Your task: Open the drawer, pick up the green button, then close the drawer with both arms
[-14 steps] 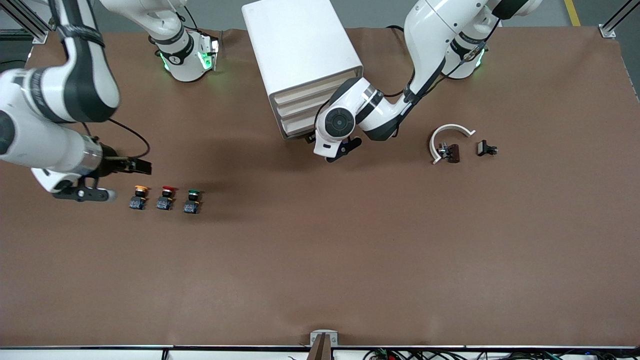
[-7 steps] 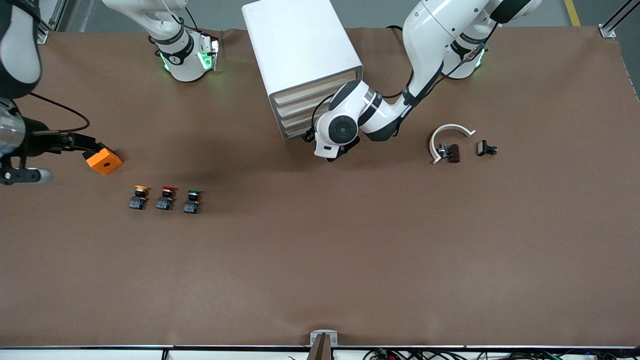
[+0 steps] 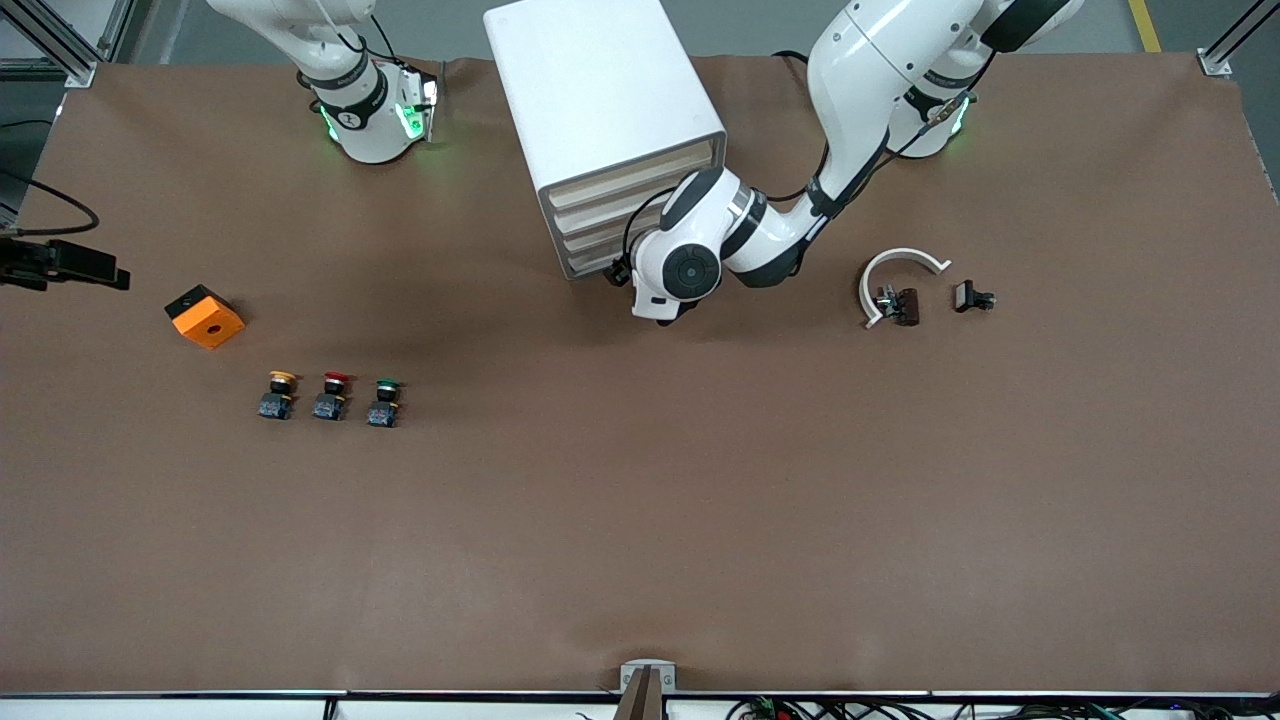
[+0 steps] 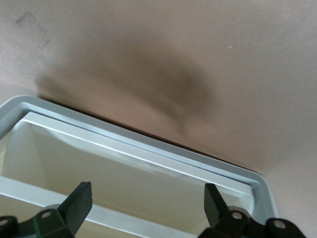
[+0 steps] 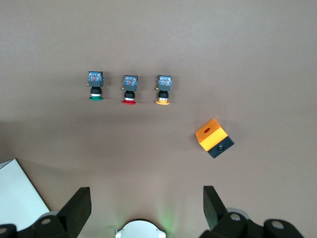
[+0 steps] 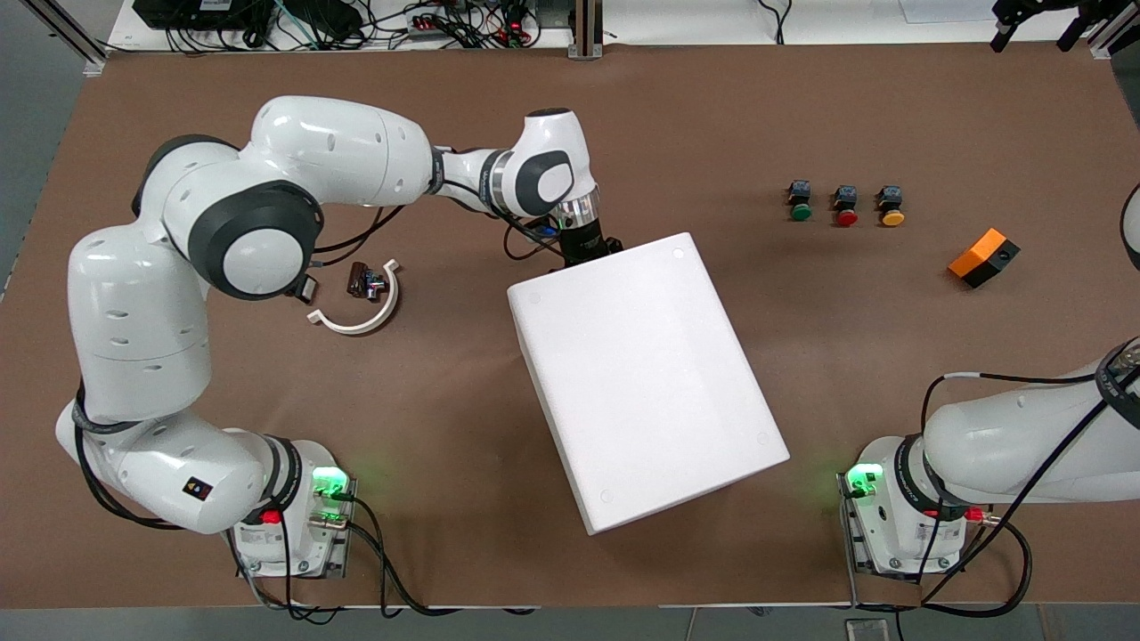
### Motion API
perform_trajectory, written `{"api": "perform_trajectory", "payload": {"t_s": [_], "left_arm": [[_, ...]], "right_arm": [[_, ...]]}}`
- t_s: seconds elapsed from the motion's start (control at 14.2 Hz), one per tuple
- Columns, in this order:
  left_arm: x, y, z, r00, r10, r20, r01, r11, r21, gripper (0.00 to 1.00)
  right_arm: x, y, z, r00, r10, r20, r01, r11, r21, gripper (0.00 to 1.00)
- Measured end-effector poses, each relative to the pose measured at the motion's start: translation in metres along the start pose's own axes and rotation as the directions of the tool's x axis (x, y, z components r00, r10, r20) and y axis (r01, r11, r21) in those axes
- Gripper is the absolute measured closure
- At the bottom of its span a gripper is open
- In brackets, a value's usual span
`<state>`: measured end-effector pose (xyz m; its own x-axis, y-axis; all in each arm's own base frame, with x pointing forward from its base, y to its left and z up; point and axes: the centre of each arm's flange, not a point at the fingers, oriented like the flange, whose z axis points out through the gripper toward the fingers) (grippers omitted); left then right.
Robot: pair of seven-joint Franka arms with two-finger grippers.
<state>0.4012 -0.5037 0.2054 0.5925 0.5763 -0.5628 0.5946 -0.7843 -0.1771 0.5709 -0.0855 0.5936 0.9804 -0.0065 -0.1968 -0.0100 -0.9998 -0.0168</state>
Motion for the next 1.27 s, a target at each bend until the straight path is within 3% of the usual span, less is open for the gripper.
{"api": "perform_trajectory", "payload": {"t_s": [0.21, 0.56, 0.85, 1.06, 1.27], "left_arm": [[0.021, 0.014, -0.048, 1.0, -0.018, -0.009, 0.017, 0.996, -0.088, 0.0], [0.069, 0.015, -0.151, 0.994, -0.046, -0.095, 0.023, 0.973, -0.229, 0.0], [0.083, -0.029, -0.242, 0.961, -0.044, -0.271, -0.005, 0.984, -0.178, 0.0], [0.079, -0.061, -0.29, 0.947, -0.024, -0.319, -0.028, 0.987, -0.156, 0.0], [0.092, -0.104, -0.34, 0.935, 0.055, -0.35, -0.105, 0.987, -0.125, 0.0]], "right_arm": [[-0.004, 0.0, -0.019, 1.0, 0.002, -0.032, -0.002, 1.0, -0.005, 0.0], [-0.017, -0.003, -0.022, 0.999, 0.001, 0.039, -0.002, 1.0, 0.016, 0.0], [-0.034, -0.006, -0.045, 0.998, 0.056, -0.007, -0.055, 0.998, 0.019, 0.0], [-0.04, -0.011, -0.054, 0.992, 0.128, -0.023, -0.127, 0.992, 0.021, 0.0], [-0.038, -0.019, -0.056, 0.991, 0.126, -0.044, -0.125, 0.992, 0.021, 0.0]]}}
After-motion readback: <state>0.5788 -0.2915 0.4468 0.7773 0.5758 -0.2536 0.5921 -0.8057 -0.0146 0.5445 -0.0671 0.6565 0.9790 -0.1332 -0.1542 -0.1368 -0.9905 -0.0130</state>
